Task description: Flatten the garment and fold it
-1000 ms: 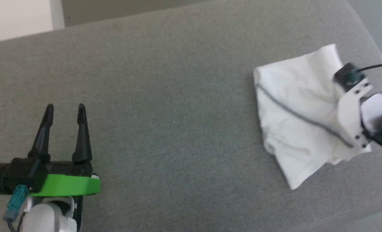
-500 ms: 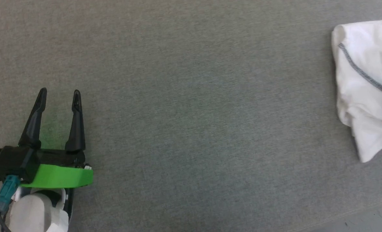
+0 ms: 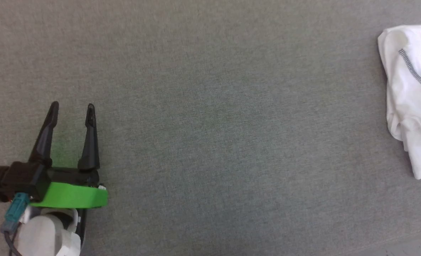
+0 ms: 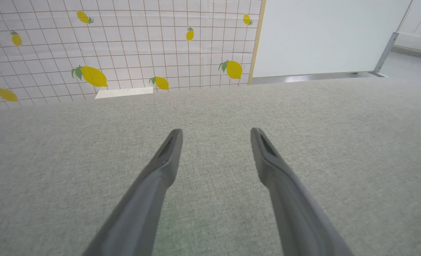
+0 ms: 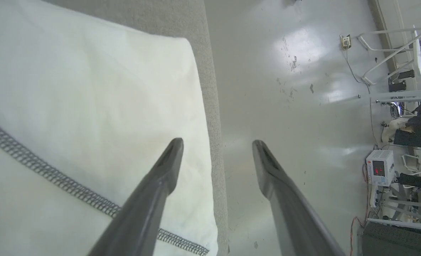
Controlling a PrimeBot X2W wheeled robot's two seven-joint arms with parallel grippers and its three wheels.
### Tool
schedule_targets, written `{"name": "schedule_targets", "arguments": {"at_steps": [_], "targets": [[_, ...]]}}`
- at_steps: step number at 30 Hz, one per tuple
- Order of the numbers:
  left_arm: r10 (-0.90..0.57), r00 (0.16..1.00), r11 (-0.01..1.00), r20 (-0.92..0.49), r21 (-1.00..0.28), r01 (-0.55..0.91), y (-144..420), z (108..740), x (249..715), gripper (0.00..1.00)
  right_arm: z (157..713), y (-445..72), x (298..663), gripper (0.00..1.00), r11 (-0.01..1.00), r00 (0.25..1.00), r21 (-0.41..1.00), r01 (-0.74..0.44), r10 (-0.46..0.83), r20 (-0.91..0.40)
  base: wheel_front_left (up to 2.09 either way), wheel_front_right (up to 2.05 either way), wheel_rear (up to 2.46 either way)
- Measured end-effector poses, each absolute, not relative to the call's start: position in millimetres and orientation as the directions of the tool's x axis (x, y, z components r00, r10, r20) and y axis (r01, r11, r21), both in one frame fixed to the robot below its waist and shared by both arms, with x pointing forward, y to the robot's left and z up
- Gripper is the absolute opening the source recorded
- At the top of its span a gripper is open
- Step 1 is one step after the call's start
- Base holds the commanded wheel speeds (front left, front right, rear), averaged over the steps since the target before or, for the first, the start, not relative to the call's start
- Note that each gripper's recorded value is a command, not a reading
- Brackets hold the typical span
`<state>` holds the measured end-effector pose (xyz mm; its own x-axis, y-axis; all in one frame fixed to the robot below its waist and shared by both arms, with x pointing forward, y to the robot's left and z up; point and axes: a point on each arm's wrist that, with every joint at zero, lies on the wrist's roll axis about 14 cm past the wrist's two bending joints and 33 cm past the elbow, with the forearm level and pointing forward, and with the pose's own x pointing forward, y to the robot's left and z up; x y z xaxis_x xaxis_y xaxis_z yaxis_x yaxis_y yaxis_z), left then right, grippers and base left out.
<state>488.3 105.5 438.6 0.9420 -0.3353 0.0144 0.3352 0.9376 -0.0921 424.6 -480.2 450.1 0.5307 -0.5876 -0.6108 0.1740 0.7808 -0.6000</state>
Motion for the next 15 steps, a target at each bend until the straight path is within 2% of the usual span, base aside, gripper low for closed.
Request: {"name": "schedule_targets", "arguments": {"at_steps": [3, 4, 7, 9, 10, 12, 15], "targets": [[-0.325, 0.945, 0.939, 0.037, -0.104, 0.327, 104.3, 449.4, 483.9, 1.0, 488.5, -476.0, 439.4, 1.0, 0.784, 0.646, -0.569, 0.247, -0.571, -0.507, 0.0, 0.0, 0.0], [-0.308, 0.949, 0.944, 0.07, -0.099, 0.314, 106.5, 465.7, 479.2, 1.0, 541.7, -456.5, 461.6, 1.0, 0.801, 0.791, -0.52, 0.296, -0.51, -0.337, 0.0, 0.0, 0.0], [-0.286, 0.953, 0.951, 0.105, -0.095, 0.295, 109.5, 482.9, 473.4, 1.0, 602.0, -421.5, 480.7, 1.0, 0.838, 0.913, -0.455, 0.302, -0.392, -0.115, 0.0, 0.0, 0.0], [-0.259, 0.957, 0.958, 0.128, -0.091, 0.271, 114.5, 494.5, 469.6, 1.0, 643.5, -395.6, 484.7, 1.0, 0.867, 0.952, -0.399, 0.297, -0.303, 0.051, 0.0, 0.0, 0.0], [-0.214, 0.963, 0.969, 0.165, -0.089, 0.231, 123.8, 512.9, 462.2, 1.0, 685.1, -354.5, 477.6, 1.0, 0.918, 0.953, -0.306, 0.253, -0.182, 0.243, 0.0, 0.0, 0.0], [-0.189, 0.964, 0.974, 0.186, -0.088, 0.208, 130.5, 523.2, 456.5, 1.0, 697.6, -329.2, 466.8, 1.0, 0.949, 0.932, -0.233, 0.214, -0.127, 0.34, 0.0, 0.0, 0.0], [-0.145, 0.966, 0.983, 0.214, -0.079, 0.166, 143.8, 537.6, 445.6, 1.0, 695.5, -291.3, 449.1, 1.0, 0.981, 0.905, -0.136, 0.14, -0.071, 0.419, 0.0, 0.0, 0.0]]}}
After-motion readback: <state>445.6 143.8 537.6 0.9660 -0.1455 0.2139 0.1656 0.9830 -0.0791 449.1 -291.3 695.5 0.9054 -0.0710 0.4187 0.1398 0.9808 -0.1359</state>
